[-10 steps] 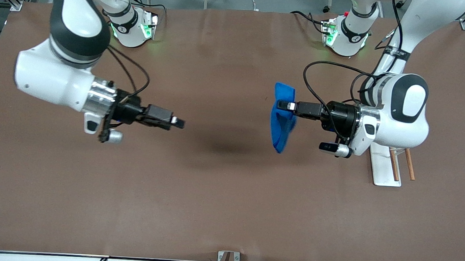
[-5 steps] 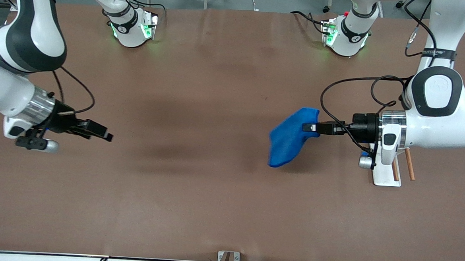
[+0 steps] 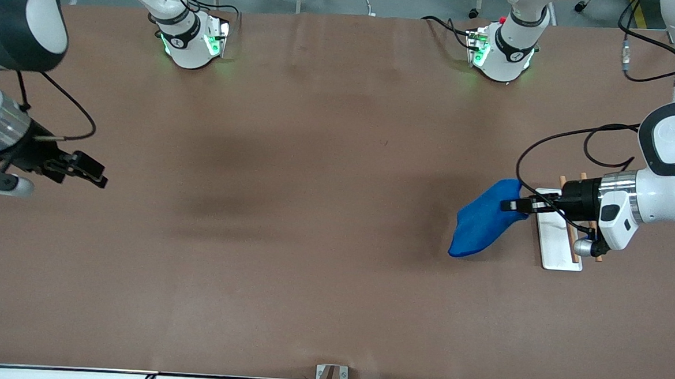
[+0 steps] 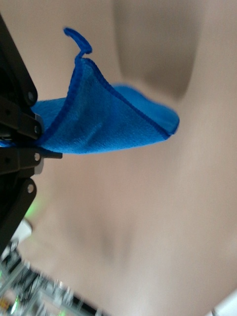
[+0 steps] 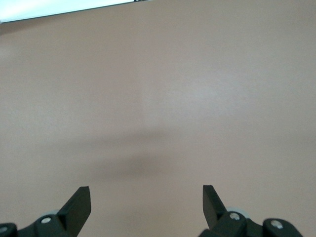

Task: Right arm passes towel to left arm to hang
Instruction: 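Carry the towel with the left gripper and drape it over the dowels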

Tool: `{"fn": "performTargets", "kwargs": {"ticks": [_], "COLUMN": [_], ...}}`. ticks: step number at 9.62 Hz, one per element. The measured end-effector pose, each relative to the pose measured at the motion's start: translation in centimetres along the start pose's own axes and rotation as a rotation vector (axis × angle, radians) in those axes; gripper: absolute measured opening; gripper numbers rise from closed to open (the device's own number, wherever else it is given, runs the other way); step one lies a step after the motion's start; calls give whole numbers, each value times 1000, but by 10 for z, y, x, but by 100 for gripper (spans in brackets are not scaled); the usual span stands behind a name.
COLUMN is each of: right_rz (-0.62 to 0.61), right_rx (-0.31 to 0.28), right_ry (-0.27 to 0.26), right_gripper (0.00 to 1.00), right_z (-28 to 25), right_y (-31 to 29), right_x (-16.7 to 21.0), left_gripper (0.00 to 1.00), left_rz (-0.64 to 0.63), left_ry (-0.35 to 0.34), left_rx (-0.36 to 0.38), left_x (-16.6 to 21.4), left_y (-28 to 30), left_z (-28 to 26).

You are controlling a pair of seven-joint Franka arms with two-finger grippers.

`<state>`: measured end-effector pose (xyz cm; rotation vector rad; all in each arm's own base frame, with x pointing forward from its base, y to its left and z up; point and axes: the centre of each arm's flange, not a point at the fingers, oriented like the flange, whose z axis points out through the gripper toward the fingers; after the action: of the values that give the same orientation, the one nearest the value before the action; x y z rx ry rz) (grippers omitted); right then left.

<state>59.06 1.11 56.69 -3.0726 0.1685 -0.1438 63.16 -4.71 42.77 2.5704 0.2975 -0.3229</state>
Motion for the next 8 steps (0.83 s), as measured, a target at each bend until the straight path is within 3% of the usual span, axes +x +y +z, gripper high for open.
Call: {"fn": "performTargets", "kwargs": {"ticks": [2, 5, 7, 8], "right_rz": [2, 1, -12, -19], "right_rx": [-5, -10, -15, -16], "right_ry": [-7, -17, -7, 8], "right_gripper": [100, 100, 100, 100], "right_z": [-43, -78, -81, -90], "right_y": [6, 18, 35, 40], "right_x": [-25, -50, -49, -48], "left_gripper": [3, 3, 3, 3], "left_rz": [-2, -65, -23, 3], "left_ry": [19, 30, 30, 27], "left_rx": [154, 286, 414, 438], "left_x": [5, 10, 12, 12], "left_y": [-32, -106, -130, -134], "left_z": [-10, -36, -45, -47]}}
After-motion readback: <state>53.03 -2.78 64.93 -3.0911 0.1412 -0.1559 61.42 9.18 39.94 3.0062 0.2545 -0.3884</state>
